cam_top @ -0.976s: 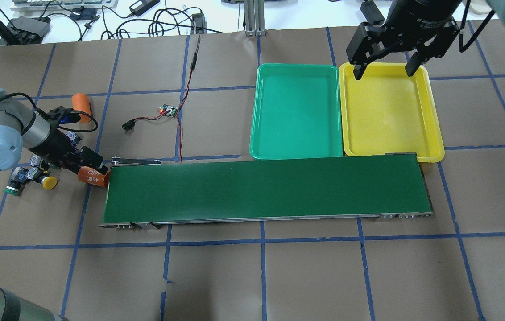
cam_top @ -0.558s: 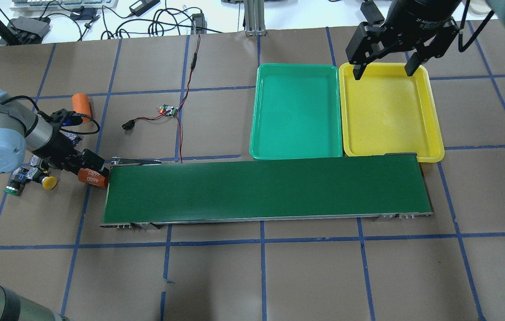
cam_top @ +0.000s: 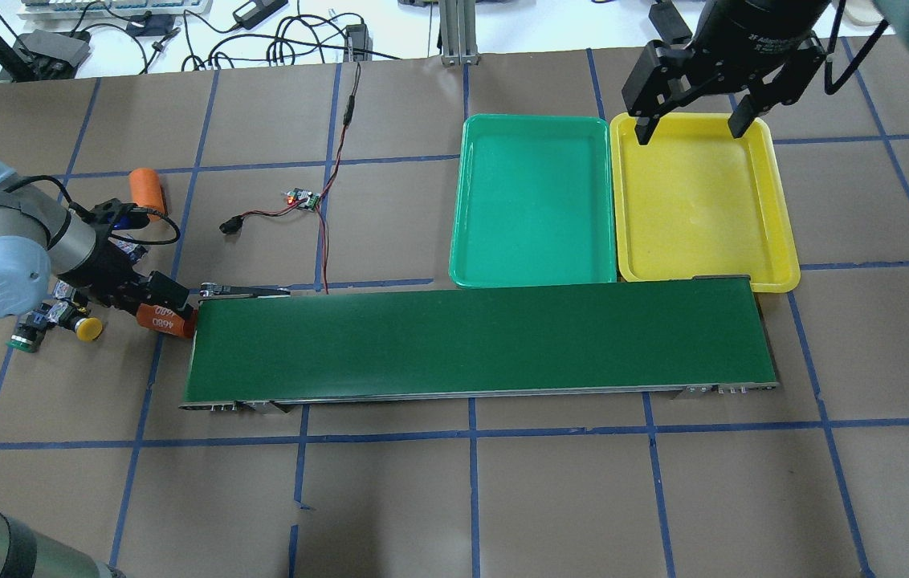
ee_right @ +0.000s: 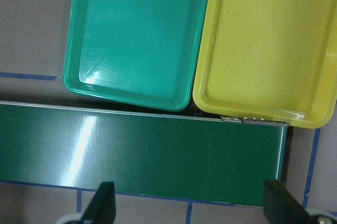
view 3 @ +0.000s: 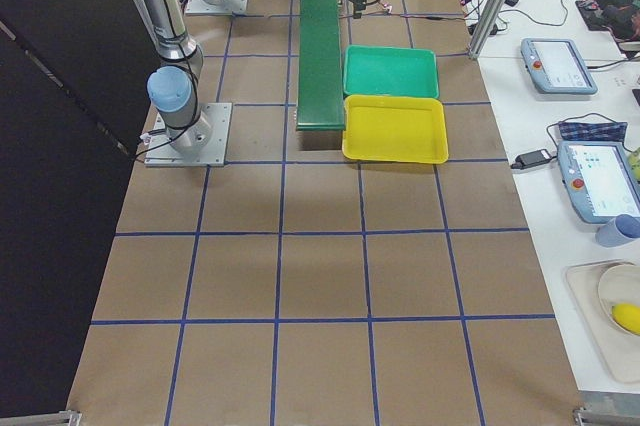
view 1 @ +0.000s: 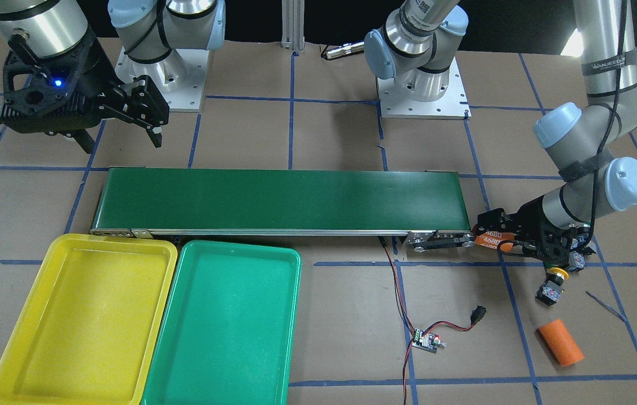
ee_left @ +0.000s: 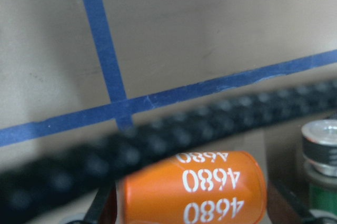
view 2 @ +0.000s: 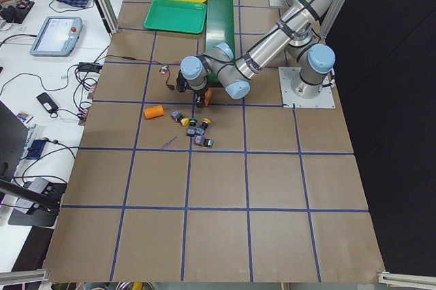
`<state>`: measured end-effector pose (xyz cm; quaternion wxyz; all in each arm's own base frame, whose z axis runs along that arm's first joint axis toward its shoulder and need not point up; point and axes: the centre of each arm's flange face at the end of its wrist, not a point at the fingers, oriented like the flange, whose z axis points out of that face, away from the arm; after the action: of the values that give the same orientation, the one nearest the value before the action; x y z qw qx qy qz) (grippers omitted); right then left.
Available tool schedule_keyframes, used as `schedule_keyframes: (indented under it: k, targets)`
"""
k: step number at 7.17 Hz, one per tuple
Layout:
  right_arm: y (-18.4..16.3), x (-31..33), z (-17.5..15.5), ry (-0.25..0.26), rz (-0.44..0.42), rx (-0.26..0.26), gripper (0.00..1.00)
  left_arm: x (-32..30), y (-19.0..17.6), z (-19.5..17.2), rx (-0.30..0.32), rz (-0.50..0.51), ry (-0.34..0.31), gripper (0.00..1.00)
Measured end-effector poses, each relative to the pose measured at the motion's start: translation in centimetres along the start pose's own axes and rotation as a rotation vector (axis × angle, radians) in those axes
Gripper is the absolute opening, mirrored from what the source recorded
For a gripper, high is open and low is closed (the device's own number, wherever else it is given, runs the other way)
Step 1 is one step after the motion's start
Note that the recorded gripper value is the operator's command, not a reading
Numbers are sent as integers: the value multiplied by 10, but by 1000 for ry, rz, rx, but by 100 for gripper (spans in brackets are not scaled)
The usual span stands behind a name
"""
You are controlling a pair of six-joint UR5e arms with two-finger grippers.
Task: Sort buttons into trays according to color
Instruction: 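Lift the cylinder onto the conveyor belt and release with the left gripper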
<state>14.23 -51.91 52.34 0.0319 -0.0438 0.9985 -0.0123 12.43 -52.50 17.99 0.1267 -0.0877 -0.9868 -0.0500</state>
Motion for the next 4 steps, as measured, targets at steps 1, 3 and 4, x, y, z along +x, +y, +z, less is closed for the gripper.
schedule_keyframes:
  k: [1,3,4]
  targets:
    - [0,1,2,0,2,-3,100,-2,-2,-4,15,3,-16,100]
    - [1,1,3,-2,3,-5,100,-8,-3,-12,7,4,-81,100]
    - [1,1,3,-2,3,-4,100,-10,-1,-12,-3,0,-99,100]
